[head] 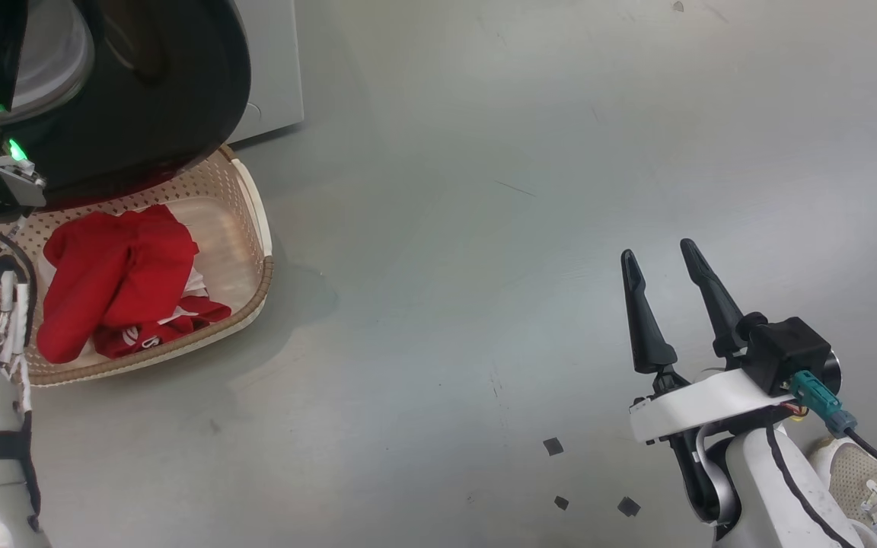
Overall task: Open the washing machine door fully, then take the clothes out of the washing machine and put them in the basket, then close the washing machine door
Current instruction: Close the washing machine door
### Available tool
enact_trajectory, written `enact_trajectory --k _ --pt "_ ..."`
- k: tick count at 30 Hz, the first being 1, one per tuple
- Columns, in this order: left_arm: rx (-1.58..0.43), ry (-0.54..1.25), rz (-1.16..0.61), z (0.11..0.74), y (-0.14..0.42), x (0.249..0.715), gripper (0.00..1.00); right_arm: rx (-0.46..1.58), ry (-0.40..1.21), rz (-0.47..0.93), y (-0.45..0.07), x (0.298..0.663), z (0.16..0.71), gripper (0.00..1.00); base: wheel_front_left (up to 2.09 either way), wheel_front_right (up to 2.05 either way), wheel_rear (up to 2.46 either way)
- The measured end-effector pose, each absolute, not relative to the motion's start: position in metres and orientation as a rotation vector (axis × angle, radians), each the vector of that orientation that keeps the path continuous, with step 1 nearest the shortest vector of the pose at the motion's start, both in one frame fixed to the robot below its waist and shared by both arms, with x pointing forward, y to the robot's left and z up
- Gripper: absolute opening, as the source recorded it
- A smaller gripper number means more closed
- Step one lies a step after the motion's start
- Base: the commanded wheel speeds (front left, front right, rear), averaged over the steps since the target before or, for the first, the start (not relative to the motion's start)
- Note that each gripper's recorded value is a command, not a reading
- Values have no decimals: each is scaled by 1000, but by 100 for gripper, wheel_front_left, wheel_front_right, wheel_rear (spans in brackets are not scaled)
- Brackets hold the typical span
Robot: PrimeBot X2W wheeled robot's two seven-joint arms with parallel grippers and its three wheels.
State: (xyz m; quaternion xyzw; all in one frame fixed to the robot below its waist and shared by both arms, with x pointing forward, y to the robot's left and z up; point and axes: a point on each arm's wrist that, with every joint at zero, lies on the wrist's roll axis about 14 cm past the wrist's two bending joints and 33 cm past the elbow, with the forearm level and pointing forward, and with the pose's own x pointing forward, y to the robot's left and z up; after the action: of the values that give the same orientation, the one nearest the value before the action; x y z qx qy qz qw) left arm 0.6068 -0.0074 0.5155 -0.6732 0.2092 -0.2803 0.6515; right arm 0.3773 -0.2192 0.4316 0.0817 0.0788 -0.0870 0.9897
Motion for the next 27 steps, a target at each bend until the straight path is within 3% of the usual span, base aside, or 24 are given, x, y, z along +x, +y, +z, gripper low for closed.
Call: enact_trajectory --k 10,16,26,27 --pt "-1520 508 -652 514 -9 592 0 169 136 -179 -220 381 437 100 0 0 0" --pt "-1540 548 -564 485 12 567 0 177 122 -158 -214 387 440 100 0 0 0" --pt "-1640 392 -480 497 61 534 0 166 106 -91 -198 398 444 100 0 0 0" --pt "-1648 377 -458 496 68 530 22 161 104 -83 -196 398 444 100 0 0 0"
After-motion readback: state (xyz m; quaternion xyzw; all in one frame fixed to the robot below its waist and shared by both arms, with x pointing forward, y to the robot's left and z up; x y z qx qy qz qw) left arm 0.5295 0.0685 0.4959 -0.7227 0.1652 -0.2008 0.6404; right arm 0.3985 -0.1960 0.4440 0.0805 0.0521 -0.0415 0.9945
